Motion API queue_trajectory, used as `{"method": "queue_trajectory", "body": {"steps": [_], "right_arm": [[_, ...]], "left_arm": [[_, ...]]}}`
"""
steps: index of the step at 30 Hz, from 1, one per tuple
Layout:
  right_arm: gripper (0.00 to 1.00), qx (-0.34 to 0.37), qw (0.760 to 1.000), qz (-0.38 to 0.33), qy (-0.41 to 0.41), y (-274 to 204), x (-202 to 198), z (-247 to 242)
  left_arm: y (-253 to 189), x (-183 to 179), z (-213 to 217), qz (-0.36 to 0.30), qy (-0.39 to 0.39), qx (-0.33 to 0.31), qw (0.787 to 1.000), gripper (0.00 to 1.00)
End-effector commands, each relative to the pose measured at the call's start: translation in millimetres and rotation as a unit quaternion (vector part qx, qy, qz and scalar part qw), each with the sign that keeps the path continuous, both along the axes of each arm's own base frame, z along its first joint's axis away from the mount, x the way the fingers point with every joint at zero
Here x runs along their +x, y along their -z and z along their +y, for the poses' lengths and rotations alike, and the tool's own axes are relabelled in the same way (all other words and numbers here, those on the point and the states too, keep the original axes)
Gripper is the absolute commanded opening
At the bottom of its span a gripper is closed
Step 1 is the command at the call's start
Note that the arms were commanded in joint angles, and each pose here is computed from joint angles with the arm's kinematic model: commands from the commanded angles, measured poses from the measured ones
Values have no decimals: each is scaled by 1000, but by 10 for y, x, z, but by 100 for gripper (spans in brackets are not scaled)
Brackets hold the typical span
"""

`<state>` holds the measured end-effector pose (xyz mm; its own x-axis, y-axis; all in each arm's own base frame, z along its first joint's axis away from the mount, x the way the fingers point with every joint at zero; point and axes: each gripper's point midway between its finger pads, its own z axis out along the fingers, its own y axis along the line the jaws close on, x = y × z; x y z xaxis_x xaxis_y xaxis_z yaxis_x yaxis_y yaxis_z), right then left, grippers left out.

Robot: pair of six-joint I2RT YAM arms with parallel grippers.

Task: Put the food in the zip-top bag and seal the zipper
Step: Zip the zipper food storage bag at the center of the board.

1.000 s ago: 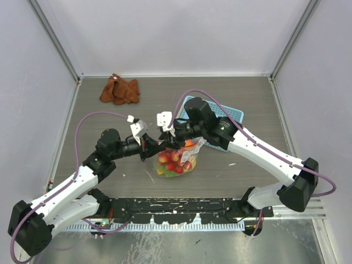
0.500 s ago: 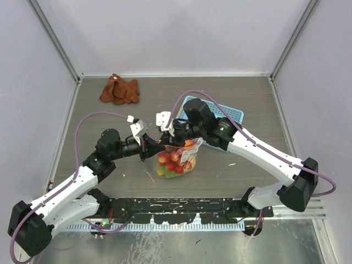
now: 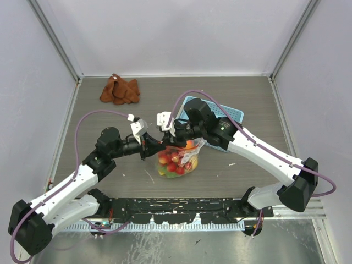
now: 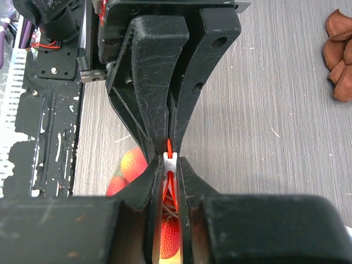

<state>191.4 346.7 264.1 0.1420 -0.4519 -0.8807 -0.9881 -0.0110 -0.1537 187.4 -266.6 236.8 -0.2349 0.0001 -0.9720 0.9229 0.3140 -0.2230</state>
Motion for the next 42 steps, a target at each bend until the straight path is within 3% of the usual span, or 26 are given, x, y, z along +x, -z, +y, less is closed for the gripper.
{"method": "queue_trajectory", "body": {"steps": [1, 11, 26, 33, 39, 42], "right_arm": [[3, 33, 999, -12, -10, -283, -36, 45], [1, -27, 998, -30, 42, -73, 99, -221], [1, -78, 988, -47, 125, 23, 280, -682], [1, -51, 994, -24, 91, -91, 199, -519], [0, -46, 996, -21, 77, -141, 208, -437], [0, -42, 997, -16, 66, -155, 187, -399]], "left_arm": [[-415, -21, -97, -56, 30, -34, 997, 0], [-450, 49, 69, -72, -38, -54, 995, 0], [-331, 228, 301, -42, -136, -38, 989, 0], [-348, 172, 229, -45, -107, -41, 992, 0], [-412, 158, 198, -61, -87, -14, 994, 45], [-410, 150, 162, -63, -70, 3, 996, 53]]}}
